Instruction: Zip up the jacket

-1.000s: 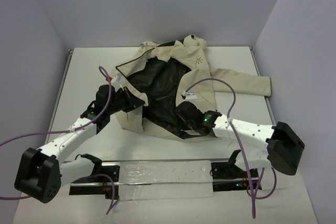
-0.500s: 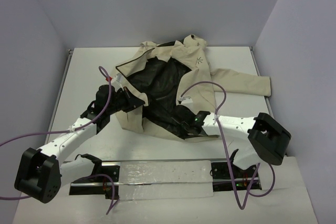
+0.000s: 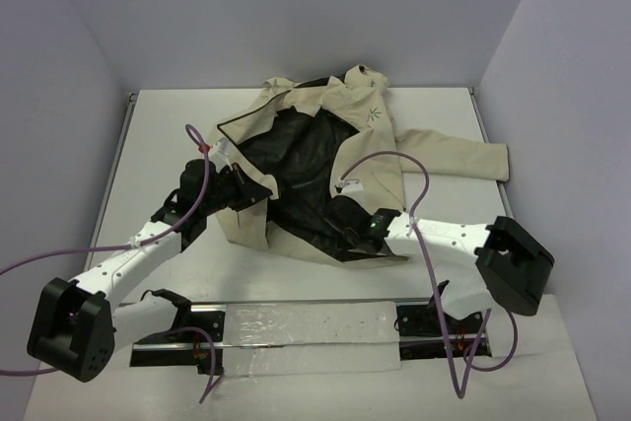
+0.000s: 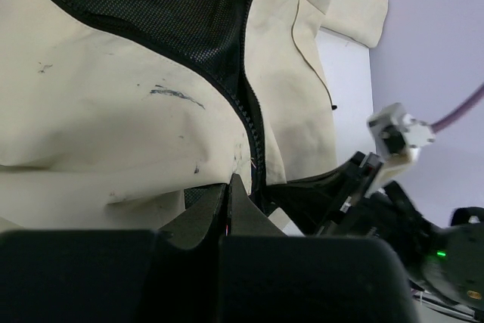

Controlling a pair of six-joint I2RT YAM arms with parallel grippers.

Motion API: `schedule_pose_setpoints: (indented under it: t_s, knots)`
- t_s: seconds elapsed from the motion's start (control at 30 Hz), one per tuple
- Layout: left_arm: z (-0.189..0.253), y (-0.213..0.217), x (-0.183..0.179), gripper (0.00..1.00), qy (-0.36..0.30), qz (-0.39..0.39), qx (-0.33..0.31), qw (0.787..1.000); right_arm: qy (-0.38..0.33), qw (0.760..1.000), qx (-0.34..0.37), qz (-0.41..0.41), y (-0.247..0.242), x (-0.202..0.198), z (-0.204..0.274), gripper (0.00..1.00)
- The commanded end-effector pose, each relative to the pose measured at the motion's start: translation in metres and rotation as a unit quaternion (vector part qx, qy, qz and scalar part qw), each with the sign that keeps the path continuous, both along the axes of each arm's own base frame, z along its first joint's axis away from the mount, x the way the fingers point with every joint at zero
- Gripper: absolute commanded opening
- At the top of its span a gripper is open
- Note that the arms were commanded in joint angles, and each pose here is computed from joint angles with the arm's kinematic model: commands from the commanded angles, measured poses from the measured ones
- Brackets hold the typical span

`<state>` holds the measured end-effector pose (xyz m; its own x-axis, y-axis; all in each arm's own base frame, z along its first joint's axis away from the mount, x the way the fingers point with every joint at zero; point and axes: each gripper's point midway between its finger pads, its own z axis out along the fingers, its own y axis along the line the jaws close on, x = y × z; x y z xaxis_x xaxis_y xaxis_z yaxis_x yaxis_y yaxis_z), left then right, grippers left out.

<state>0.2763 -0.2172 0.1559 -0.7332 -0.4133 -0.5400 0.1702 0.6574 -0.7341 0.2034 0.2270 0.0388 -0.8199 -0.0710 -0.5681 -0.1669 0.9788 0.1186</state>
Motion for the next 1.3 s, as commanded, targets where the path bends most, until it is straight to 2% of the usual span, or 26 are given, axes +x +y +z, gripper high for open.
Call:
schedule_pose_setpoints:
  t_s: [0.0, 0.23, 0.43, 0.7, 0.87, 1.0, 1.13, 1.27]
  knots:
    - [0.029, -0.002, 0.008, 0.00, -0.044, -0.006, -0.005, 0.999, -0.071, 0.991, 0.109, 0.015, 0.017, 0.020, 0.065, 0.00]
    - [0.047, -0.005, 0.011, 0.00, -0.074, -0.013, -0.018, 0.997, -0.173, 0.953, 0.239, 0.067, 0.013, 0.022, 0.156, 0.00]
    - [0.056, -0.008, 0.012, 0.00, -0.085, -0.018, -0.029, 0.996, -0.209, 0.939, 0.259, 0.089, 0.009, 0.025, 0.185, 0.00]
    - [0.048, -0.003, 0.015, 0.00, -0.079, -0.005, -0.010, 0.997, -0.162, 0.963, 0.207, 0.059, -0.004, 0.034, 0.142, 0.00]
    - [0.045, -0.002, 0.015, 0.00, -0.074, -0.005, -0.005, 0.997, -0.061, 0.987, 0.139, 0.049, -0.015, 0.027, 0.066, 0.00]
    - [0.041, -0.003, 0.015, 0.00, -0.070, -0.008, -0.004, 0.997, -0.008, 0.991, 0.122, 0.045, -0.016, 0.016, 0.022, 0.00]
    - [0.037, -0.005, 0.014, 0.00, -0.065, -0.012, -0.006, 0.998, -0.008, 0.990, 0.133, 0.040, -0.014, 0.016, 0.017, 0.00]
    - [0.036, -0.005, 0.014, 0.00, -0.063, -0.013, -0.007, 0.998, -0.018, 0.990, 0.134, 0.039, -0.014, 0.019, 0.024, 0.04]
